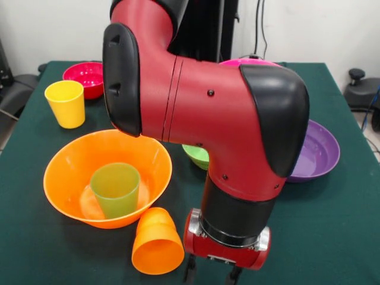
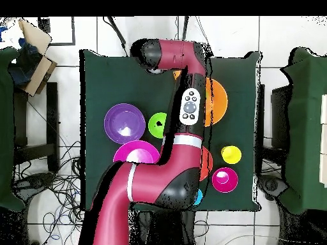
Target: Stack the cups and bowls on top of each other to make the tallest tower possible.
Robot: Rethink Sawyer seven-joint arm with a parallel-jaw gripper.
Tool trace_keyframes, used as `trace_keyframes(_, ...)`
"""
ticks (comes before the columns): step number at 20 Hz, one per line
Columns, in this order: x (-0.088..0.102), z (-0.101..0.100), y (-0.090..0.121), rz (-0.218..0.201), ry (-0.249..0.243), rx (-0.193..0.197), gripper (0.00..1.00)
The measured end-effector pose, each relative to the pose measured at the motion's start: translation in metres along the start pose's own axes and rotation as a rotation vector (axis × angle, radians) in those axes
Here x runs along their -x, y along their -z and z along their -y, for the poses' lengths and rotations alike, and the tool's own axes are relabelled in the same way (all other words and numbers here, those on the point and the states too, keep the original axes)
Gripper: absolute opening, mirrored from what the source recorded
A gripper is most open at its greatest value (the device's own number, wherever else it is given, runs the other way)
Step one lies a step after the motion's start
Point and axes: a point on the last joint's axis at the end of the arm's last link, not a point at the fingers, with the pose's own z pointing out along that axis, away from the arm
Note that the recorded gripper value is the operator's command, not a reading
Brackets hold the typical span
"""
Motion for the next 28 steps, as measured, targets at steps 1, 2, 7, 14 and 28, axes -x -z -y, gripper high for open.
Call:
trace_keyframes(1, -0.002, 0.001, -0.003, 0.001, 0.004, -0.006, 1.0)
trace_keyframes(2, -0.002, 0.001, -0.005, 0.001, 0.005, -0.008, 1.0)
trace_keyframes(7, -0.006, 0.003, -0.012, 0.008, 0.018, -0.026, 1.0)
trace_keyframes(14, -0.01, 0.003, -0.019, 0.015, 0.034, -0.044, 1.0)
trace_keyframes(28, -0.015, -0.001, -0.01, 0.012, 0.096, -0.122, 1.0)
